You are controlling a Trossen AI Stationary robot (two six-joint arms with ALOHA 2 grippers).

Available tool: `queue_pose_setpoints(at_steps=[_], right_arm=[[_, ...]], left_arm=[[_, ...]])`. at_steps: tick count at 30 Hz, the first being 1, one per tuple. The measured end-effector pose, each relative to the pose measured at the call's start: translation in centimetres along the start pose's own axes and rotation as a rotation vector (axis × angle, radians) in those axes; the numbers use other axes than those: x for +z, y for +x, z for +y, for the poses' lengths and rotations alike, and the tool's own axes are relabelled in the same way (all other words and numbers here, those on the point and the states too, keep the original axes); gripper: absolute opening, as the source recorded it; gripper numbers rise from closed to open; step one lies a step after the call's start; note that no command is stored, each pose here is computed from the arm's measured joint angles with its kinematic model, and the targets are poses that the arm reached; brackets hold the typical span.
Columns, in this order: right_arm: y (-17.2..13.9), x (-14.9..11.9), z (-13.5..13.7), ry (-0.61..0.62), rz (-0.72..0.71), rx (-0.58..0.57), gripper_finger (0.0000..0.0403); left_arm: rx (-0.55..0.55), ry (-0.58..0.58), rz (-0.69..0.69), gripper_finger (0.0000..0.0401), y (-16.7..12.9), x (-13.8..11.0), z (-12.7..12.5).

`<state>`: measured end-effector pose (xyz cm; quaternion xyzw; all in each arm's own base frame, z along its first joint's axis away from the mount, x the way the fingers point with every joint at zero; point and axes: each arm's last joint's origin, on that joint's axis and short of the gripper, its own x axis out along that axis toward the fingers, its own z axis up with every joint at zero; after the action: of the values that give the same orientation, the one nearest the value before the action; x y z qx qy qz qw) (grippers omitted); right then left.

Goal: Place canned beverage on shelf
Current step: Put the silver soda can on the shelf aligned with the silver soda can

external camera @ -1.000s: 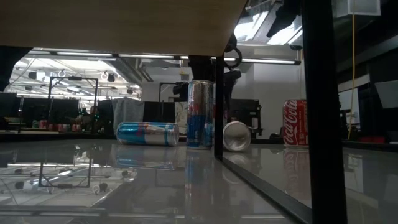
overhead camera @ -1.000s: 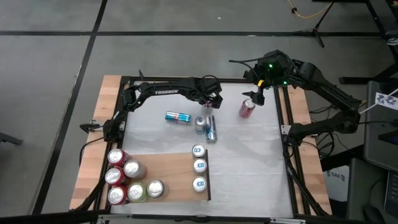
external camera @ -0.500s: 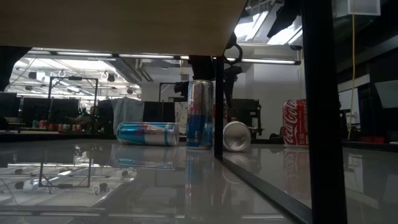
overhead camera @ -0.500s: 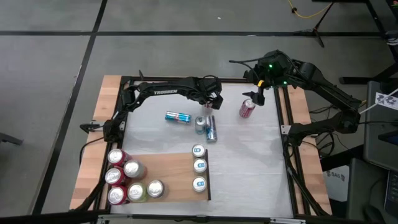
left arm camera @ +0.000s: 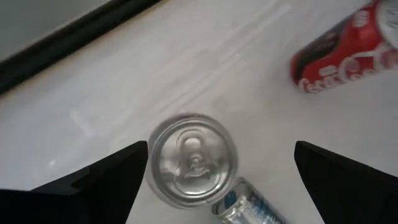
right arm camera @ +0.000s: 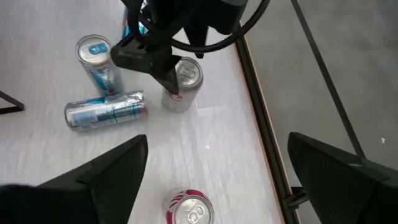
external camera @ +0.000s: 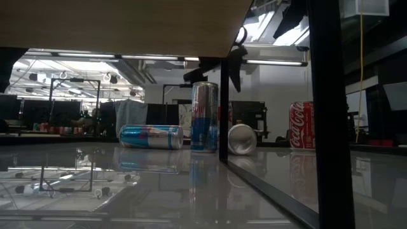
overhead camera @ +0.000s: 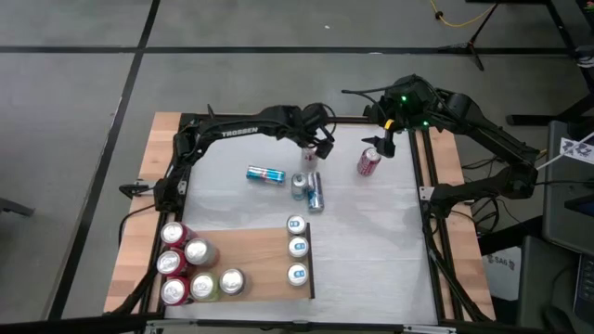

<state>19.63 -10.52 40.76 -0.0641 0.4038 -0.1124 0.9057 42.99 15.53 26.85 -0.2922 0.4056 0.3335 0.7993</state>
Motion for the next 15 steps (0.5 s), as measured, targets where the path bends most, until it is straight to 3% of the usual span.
queue_pose_setpoints(at_steps=[4, 9, 15], right_arm=[[0.0, 0.0, 0.0, 0.000, 0.000, 0.000, 0.0376], [0.0, 0.0, 0.0, 0.000, 0.002, 0.001, 0.0376], [0.0, -0.1, 0.0, 0.001, 0.010, 0.004, 0.0376]], left_arm=[[-0.015, 0.132, -0.026, 0.0396, -0.7, 0.8, -0.1], [-0.031, 0.392, -0.050, 0.0396, -1.3, 1.6, 0.3], [-0.174, 0.654, -0.015, 0.0396, -1.2, 1.9, 0.7]])
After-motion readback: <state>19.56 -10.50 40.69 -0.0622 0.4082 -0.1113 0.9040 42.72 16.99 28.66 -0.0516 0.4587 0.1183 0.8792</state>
